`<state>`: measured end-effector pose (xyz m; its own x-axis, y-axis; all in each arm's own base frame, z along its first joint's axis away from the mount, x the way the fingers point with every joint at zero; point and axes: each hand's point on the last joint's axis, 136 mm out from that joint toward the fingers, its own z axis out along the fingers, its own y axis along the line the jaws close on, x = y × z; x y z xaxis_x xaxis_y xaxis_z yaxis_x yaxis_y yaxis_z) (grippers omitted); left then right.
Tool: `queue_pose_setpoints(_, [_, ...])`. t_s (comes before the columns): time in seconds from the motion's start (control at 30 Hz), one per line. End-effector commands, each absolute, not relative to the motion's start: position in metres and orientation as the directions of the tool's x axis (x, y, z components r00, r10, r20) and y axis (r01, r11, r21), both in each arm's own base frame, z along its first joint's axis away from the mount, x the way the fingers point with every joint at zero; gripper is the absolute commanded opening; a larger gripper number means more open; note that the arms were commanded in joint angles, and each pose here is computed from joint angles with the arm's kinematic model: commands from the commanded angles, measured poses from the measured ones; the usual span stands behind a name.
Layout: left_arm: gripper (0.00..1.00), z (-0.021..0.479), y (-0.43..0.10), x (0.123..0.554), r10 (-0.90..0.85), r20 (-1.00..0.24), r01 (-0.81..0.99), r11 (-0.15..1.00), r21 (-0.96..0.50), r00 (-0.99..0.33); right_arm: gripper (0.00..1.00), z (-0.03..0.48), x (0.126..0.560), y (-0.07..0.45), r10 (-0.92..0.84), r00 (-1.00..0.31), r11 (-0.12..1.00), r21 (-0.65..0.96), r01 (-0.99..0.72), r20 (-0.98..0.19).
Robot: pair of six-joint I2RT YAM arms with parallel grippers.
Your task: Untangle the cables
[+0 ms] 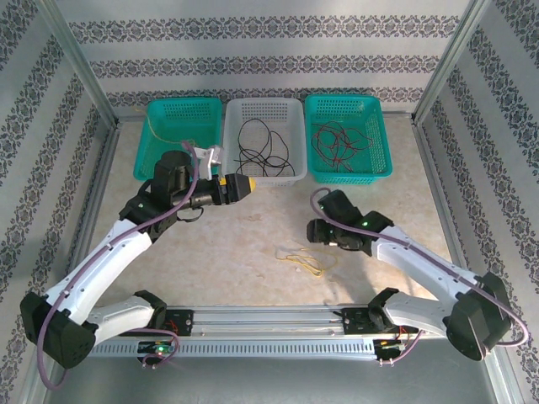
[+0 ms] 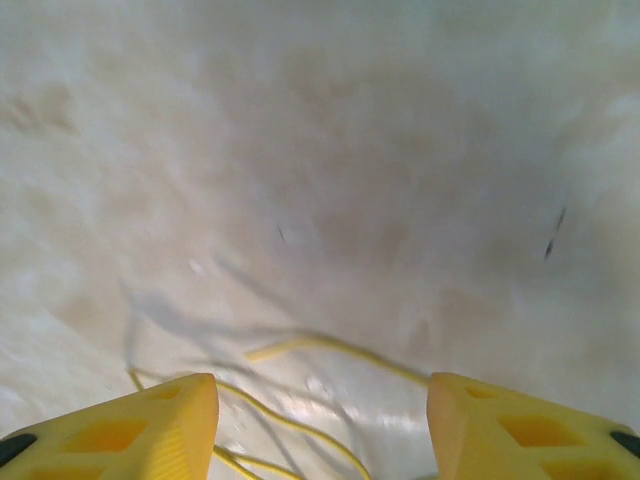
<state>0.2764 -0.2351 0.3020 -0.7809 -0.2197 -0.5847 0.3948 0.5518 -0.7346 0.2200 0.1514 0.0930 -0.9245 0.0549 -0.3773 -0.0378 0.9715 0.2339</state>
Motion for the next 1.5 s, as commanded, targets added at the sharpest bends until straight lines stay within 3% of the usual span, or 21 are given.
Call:
queue_pose_setpoints(0.0, [0.71,0.296,-0.233,0.281,-0.229,-0.580,0.380,0.563,-0.734,-0.782,0.53,0.064,0.202,0.159,0.043,-0.965,0.972,0.233,-0.019,-0.257])
queue_pose_setpoints(0.1, [0.70,0.293,-0.232,0.280,-0.241,-0.573,0.372,0.557,-0.743,-0.784,0.46,0.046,0.193,0.166,-0.040,-0.979,0.982,0.173,-0.075,-0.199])
queue_pose_setpoints(0.2, [0.70,0.292,-0.229,0.276,-0.234,-0.577,0.373,0.566,-0.735,-0.783,0.46,0.038,0.187,0.175,-0.117,-0.978,0.982,0.126,-0.139,-0.171])
queue_pose_setpoints(0.47, [0.70,0.293,-0.226,0.271,-0.223,-0.590,0.384,0.576,-0.722,-0.776,0.37,0.009,0.180,0.171,-0.156,-0.984,0.986,0.047,-0.160,-0.085])
queue_pose_setpoints(0.67, [0.70,0.293,-0.228,0.274,-0.224,-0.594,0.388,0.574,-0.721,-0.772,0.12,0.012,0.184,0.174,-0.156,-0.982,0.985,0.058,-0.162,-0.104])
queue_pose_setpoints(0.77, [0.70,0.292,-0.229,0.275,-0.226,-0.592,0.387,0.571,-0.724,-0.774,0.07,0.033,0.193,0.176,-0.137,-0.974,0.985,0.079,-0.153,-0.179])
queue_pose_setpoints(0.83, [0.70,0.292,-0.228,0.275,-0.227,-0.593,0.387,0.571,-0.724,-0.773,0.11,0.053,0.199,0.182,-0.122,-0.963,0.980,0.126,-0.156,-0.242])
queue_pose_setpoints(0.97, [0.70,0.291,-0.229,0.275,-0.225,-0.591,0.388,0.569,-0.725,-0.774,0.48,0.077,0.210,0.183,-0.097,-0.940,0.973,0.168,-0.159,-0.326])
queue_pose_setpoints(1.47, [0.69,0.295,-0.228,0.272,-0.225,-0.601,0.400,0.565,-0.722,-0.767,0.49,0.024,0.231,0.171,-0.187,-0.962,0.982,-0.049,-0.181,-0.197])
